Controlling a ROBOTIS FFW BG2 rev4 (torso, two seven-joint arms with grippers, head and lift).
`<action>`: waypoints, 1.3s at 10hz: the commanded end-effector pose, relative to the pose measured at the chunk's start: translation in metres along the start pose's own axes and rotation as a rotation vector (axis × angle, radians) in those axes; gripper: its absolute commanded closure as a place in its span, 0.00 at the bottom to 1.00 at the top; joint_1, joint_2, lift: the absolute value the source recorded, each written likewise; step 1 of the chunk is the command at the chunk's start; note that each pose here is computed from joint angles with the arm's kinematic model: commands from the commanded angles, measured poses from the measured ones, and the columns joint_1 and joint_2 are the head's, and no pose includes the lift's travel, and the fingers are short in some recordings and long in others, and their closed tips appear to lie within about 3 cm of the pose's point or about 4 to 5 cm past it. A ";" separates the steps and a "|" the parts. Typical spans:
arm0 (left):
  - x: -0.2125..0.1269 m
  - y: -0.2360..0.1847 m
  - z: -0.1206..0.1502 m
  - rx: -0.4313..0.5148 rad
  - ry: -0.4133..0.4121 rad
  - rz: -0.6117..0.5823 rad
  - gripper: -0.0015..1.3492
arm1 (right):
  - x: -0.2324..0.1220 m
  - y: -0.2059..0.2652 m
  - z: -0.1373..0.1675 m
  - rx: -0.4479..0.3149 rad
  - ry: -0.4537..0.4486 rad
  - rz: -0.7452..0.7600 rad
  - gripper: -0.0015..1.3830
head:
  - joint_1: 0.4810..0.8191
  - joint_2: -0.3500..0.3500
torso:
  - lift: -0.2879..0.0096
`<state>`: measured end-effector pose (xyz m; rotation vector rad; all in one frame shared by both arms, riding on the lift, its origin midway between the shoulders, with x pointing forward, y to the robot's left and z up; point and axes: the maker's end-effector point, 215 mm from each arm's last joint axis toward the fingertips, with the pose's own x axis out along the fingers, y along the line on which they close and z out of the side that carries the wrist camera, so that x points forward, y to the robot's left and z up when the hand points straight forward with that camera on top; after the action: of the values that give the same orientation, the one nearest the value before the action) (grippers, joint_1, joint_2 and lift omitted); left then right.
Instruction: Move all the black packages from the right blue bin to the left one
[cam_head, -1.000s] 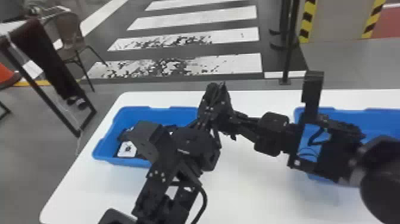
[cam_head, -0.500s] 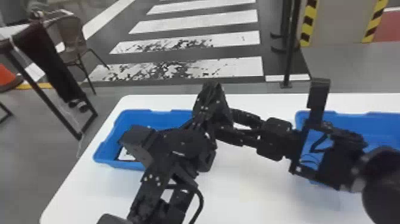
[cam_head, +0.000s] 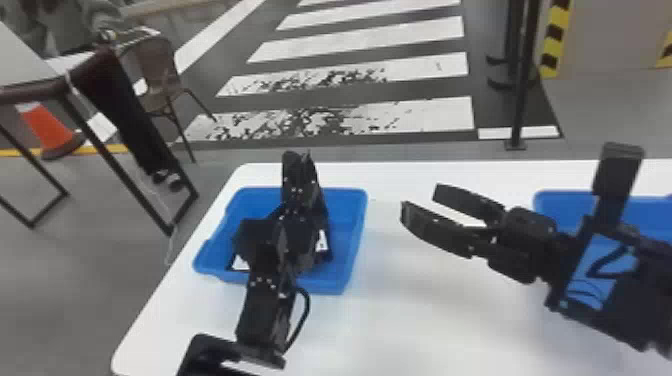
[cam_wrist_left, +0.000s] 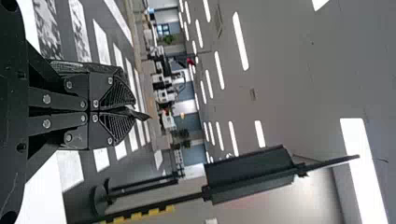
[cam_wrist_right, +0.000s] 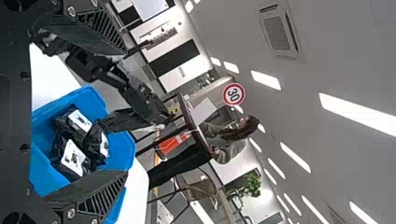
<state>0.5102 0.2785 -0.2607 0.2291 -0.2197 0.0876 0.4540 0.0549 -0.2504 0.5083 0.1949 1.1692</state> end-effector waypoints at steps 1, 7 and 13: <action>0.005 0.025 -0.043 -0.049 0.065 0.052 0.47 | -0.008 -0.004 0.004 -0.015 -0.008 -0.018 0.09 | 0.52 1.00 | 0.37; -0.053 -0.043 0.035 -0.305 -0.008 -0.073 0.18 | -0.136 -0.083 0.053 -0.346 -0.099 -0.459 0.09 | 0.53 0.81 | 0.37; -0.105 -0.049 0.010 -0.258 0.097 -0.088 0.18 | -0.244 -0.070 0.031 -0.455 -0.077 -0.868 0.09 | 0.63 0.55 | 0.37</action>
<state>0.4115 0.2216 -0.2804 -0.0475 -0.1335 -0.0181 0.4315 -0.1953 -0.2831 0.0357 0.0573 0.3228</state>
